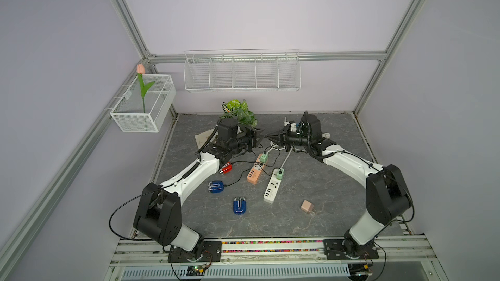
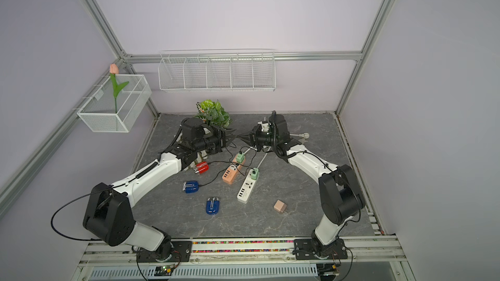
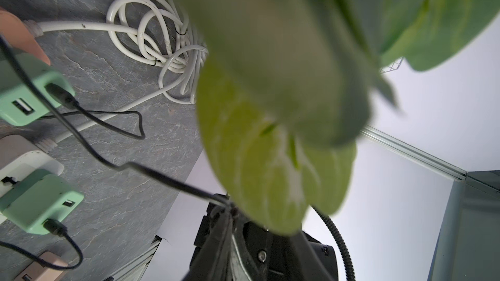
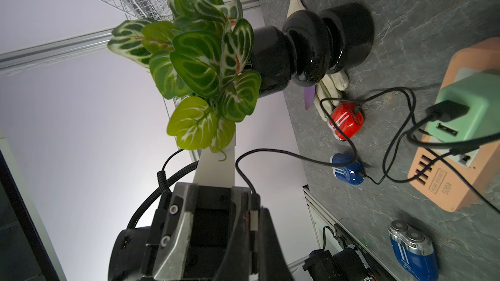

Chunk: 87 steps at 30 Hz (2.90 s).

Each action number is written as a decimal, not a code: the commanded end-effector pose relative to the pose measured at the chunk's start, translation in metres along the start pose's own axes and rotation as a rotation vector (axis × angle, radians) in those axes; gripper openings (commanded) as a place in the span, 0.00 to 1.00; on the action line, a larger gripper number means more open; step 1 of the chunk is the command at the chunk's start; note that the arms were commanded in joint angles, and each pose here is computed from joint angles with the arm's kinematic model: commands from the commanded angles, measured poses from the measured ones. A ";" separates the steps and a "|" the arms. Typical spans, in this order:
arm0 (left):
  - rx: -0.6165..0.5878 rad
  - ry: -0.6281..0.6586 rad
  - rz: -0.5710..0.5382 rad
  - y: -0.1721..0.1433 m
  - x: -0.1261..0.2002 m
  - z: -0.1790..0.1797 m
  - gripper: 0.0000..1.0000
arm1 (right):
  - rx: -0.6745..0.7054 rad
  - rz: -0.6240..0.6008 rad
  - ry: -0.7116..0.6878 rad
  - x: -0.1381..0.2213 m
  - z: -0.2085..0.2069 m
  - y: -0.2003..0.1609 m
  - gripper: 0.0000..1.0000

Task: Charge the electric shaver
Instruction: Pick up the charging cable from the center of the board, then pick up the plug from the center of the board.

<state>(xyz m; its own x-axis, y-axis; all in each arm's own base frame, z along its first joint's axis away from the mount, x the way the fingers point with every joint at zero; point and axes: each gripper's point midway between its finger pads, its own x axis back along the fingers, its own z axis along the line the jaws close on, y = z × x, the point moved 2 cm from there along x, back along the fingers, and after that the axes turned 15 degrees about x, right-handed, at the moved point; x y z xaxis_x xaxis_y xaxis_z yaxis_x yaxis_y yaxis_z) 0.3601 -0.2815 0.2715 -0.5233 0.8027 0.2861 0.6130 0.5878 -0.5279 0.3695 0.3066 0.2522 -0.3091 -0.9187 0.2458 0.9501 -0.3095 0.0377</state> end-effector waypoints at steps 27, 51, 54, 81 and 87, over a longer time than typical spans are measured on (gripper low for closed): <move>-0.060 0.018 0.134 -0.019 -0.017 -0.006 0.20 | 0.005 -0.030 0.113 0.012 0.028 0.011 0.07; -0.022 0.039 0.062 -0.011 -0.008 0.005 0.00 | -0.054 -0.165 -0.069 0.046 -0.007 0.011 0.61; -0.011 0.045 0.025 -0.007 -0.005 0.004 0.00 | -0.112 -0.227 -0.172 0.068 -0.027 0.001 0.63; 0.054 0.096 -0.109 0.003 0.029 0.029 0.00 | -0.911 -0.390 -0.786 0.162 -0.226 -0.163 0.80; 0.047 0.096 -0.108 0.001 0.033 0.029 0.00 | -0.943 -0.478 -0.724 0.155 -0.240 -0.143 0.79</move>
<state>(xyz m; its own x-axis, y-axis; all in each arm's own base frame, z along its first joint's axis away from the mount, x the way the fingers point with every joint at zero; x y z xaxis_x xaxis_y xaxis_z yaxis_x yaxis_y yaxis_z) 0.3325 -0.2605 0.2525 -0.5199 0.7420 0.4233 0.5403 0.6694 -0.5098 0.1555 0.1506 0.0523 -0.1489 -0.4332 0.8889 0.4826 -0.8164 -0.3170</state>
